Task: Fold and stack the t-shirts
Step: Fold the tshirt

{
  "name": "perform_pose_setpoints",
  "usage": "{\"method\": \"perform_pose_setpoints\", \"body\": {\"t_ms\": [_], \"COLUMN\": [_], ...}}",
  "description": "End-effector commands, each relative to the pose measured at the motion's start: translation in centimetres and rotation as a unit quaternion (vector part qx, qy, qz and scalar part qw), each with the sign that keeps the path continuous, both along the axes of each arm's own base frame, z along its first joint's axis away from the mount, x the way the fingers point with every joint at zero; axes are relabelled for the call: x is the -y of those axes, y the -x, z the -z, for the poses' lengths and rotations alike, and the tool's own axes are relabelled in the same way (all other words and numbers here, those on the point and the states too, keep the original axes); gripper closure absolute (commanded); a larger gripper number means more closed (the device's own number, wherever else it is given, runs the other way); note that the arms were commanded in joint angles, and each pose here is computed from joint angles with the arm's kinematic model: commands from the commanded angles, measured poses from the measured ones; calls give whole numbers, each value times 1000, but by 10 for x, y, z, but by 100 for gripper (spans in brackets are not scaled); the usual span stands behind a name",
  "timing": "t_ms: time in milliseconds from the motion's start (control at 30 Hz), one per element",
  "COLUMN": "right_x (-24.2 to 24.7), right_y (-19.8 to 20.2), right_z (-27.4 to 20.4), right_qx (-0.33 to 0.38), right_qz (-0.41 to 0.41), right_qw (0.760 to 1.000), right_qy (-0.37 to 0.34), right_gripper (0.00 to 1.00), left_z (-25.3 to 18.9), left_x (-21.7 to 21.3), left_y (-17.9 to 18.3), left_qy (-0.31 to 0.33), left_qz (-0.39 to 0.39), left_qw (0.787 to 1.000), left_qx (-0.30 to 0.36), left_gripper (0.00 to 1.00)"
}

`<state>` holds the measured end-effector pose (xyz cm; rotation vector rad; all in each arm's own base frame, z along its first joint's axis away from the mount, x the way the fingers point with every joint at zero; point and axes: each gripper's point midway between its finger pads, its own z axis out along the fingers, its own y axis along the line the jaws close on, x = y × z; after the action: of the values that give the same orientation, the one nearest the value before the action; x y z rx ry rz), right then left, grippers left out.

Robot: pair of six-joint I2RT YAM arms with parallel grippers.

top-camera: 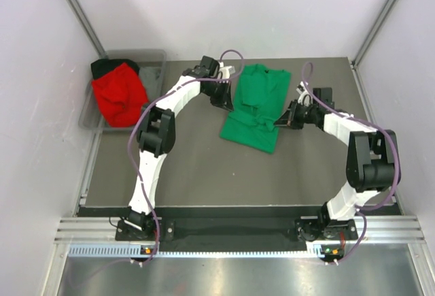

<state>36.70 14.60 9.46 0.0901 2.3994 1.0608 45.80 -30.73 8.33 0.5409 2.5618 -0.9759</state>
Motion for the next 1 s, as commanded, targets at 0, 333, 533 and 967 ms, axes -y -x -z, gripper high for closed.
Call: {"method": "perform_pose_setpoints", "body": {"t_ms": [0, 333, 533, 967], "right_x": [8, 16, 11, -4], "right_y": [-30, -52, -4, 73], "right_z": [-16, -37, -59, 23], "right_qx": [60, 131, 95, -53], "right_qz": [6, -17, -38, -65], "right_qw": [998, 991, 995, 996], "right_qy": [8, 37, 20, -7], "right_gripper": [100, 43, 40, 44], "left_z": [-19, -50, -82, 17], "left_x": [5, -4, -25, -57], "left_y": [-21, -42, -14, 96], "left_qy": [10, -22, -27, -15], "left_qz": [-7, -20, -31, -5], "left_qw": [999, 993, 993, 993], "left_qx": [46, 117, 115, -119], "left_gripper": [100, 64, 47, 39]}}
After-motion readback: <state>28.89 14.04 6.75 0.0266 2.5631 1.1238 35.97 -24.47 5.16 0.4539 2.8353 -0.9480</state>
